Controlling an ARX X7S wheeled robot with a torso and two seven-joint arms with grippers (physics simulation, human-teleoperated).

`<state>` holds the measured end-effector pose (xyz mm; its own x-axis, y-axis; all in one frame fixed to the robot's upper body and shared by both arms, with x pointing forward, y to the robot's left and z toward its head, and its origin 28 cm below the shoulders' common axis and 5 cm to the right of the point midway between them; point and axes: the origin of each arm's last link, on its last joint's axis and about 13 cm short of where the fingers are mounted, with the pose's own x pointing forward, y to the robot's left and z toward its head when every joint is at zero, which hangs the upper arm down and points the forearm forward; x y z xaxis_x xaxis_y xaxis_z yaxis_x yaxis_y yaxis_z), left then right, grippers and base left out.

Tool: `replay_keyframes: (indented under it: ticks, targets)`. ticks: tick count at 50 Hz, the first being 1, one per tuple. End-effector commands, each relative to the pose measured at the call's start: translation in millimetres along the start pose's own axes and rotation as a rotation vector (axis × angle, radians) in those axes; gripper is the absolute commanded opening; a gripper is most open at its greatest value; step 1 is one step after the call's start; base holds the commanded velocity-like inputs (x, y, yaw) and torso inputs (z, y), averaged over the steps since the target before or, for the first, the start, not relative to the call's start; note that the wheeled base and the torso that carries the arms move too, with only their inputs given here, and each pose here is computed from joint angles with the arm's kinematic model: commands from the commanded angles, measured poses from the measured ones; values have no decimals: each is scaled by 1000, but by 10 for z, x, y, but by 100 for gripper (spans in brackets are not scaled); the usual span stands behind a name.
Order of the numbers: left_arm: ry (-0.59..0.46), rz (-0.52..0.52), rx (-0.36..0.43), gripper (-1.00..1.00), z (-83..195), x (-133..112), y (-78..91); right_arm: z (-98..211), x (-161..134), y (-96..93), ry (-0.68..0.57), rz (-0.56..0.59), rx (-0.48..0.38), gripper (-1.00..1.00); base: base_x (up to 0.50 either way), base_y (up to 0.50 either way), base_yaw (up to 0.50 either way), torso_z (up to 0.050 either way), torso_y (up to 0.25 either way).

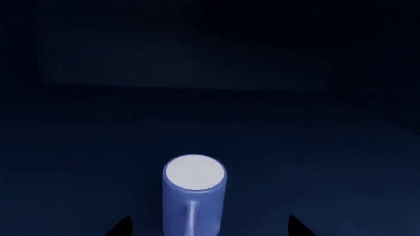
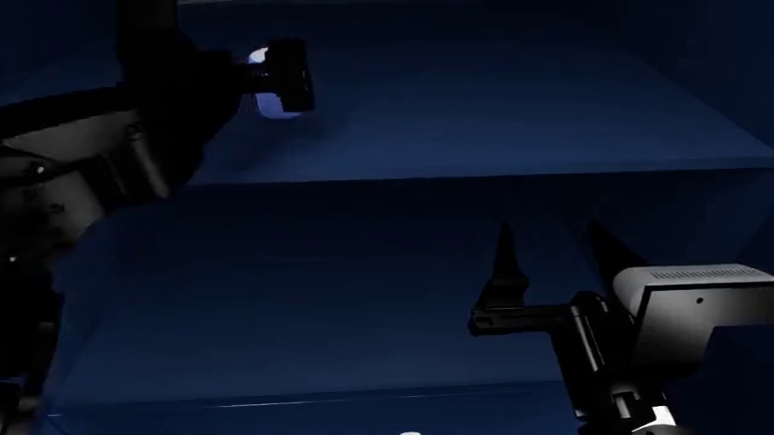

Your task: A wet mug is on the counter and needs to be dried. Pick it up and place it upside down in the open cabinet.

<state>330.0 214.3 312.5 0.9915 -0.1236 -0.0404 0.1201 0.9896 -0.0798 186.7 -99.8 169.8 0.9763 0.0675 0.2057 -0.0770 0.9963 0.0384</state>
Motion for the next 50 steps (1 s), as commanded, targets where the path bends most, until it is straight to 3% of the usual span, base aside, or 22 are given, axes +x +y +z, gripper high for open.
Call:
replay_keyframes:
  ticks: [1, 11, 18, 29, 35, 50]
  targets:
    - [-117, -72, 43, 100, -122, -700, -50, -5, -7, 1, -3, 0, 0, 100, 0, 0, 0, 0, 0]
    - [-204, -62, 94, 100, -550, -1337, 14, 5, -23, -13, -14, -17, -4, 100, 0, 0, 0, 0, 0]
    - [-241, -52, 117, 100, -873, -1599, -6, 32, -87, -31, -55, -45, -21, 100, 0, 0, 0, 0, 0]
    - [-268, -11, 109, 100, -1215, -1735, 46, 7, -220, -71, -135, -85, -32, 100, 0, 0, 0, 0, 0]
    - [-316, 5, 105, 100, -1262, -1839, 47, 24, -319, -89, -226, -97, -14, 100, 0, 0, 0, 0, 0]
    - [-372, 17, 94, 100, -1342, -1923, 74, 85, -439, -170, -255, -118, 1, 100, 0, 0, 0, 0, 0]
